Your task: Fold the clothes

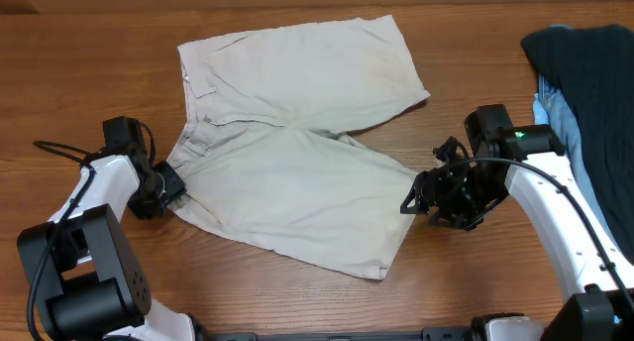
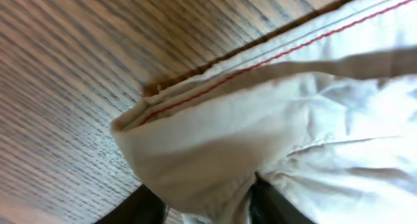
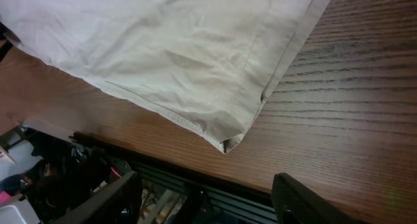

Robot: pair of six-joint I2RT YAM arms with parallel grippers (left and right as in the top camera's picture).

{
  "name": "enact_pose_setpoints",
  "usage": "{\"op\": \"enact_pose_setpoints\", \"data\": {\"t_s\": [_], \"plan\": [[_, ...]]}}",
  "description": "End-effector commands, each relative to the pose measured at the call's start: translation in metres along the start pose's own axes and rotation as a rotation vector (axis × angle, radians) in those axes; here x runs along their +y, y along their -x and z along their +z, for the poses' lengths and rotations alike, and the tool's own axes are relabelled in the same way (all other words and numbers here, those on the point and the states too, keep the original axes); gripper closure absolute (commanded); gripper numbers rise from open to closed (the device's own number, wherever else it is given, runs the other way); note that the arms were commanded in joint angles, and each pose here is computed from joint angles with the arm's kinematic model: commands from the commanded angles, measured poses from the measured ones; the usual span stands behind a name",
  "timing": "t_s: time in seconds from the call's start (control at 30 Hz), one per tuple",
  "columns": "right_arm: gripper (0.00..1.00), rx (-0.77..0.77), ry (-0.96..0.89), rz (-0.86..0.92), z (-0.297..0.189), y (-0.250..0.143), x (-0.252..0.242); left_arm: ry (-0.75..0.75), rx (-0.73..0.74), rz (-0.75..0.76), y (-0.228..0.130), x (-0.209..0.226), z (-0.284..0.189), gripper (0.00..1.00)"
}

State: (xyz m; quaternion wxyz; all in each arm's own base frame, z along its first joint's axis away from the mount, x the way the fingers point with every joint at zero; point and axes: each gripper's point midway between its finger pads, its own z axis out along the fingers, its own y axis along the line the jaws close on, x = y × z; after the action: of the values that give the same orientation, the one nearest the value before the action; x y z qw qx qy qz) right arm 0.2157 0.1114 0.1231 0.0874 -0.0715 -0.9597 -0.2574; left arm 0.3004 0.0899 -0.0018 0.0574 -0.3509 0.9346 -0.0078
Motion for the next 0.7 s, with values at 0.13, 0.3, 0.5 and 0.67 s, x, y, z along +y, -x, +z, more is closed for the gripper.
{"op": "enact_pose_setpoints", "data": {"t_s": [0.13,0.3,0.5,0.67], "plan": [[0.32,0.0,0.004,-0.002,0.001,-0.001,0.001,-0.039,-0.071,-0.024,0.006,0.0,-0.031,0.16],[0.32,-0.002,0.004,-0.003,0.001,0.0,0.001,-0.033,-0.112,-0.077,0.025,0.026,-0.034,0.12],[0.31,-0.014,0.007,-0.011,0.001,0.003,0.002,-0.144,-0.053,0.087,0.026,0.009,-0.004,0.12],[0.32,0.002,-0.002,0.0,0.001,-0.001,0.0,-0.172,0.043,0.108,0.009,0.006,0.015,0.54]]}}
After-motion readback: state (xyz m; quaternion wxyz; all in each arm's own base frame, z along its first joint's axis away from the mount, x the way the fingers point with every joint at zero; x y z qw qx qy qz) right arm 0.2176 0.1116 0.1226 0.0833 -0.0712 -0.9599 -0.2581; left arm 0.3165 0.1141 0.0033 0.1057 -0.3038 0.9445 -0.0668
